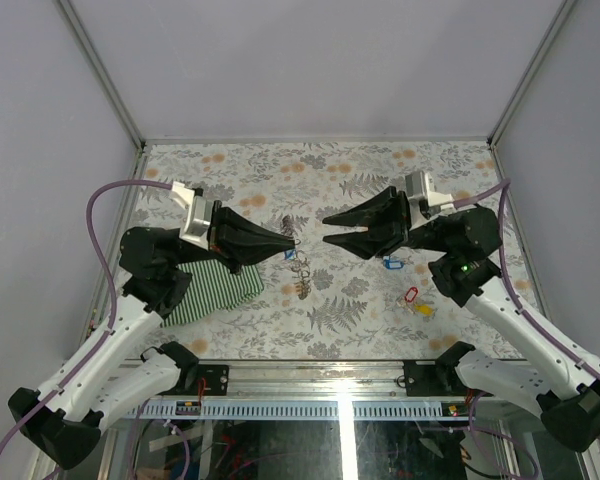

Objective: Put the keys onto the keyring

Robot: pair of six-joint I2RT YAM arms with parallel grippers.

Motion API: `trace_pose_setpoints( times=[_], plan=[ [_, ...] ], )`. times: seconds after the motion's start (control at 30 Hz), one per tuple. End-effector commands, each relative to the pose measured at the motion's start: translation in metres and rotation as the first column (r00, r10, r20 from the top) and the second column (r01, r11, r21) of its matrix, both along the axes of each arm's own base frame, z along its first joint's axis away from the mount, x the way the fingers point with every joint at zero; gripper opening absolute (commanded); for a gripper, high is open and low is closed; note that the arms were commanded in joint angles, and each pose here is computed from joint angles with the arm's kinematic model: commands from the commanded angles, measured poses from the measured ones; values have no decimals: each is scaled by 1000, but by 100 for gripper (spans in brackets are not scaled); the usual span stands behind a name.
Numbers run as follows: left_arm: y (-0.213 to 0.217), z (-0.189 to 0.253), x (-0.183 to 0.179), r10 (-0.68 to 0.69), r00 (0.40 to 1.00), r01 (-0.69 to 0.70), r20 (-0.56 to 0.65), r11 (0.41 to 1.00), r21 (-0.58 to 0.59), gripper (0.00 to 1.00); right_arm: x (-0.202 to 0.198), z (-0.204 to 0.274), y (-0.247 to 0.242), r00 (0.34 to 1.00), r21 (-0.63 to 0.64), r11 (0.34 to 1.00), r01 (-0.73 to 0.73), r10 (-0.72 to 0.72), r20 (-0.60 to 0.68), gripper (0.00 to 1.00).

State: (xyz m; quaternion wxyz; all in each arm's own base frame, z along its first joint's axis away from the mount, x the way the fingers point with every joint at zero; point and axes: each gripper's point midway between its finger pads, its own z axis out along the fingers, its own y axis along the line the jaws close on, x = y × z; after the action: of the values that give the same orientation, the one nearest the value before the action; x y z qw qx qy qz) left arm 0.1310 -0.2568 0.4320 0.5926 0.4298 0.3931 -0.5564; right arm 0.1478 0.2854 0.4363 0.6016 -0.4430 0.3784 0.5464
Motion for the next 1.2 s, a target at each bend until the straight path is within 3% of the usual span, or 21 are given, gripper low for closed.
trace_pose_setpoints(
  times=[0.0,0.27,1.17],
  plan=[
    [6,18,-8,2,997,3,75,998,-58,0,-8,14,12,999,48,999,2,-4,53,40],
    [7,20,-9,-4,997,9,71,998,-68,0,-8,16,20,998,61,998,1,-4,55,33],
    [6,15,-6,6,998,-2,60,998,-57,0,-19,20,37,996,66,996,-56,51,75,32]
  ],
)
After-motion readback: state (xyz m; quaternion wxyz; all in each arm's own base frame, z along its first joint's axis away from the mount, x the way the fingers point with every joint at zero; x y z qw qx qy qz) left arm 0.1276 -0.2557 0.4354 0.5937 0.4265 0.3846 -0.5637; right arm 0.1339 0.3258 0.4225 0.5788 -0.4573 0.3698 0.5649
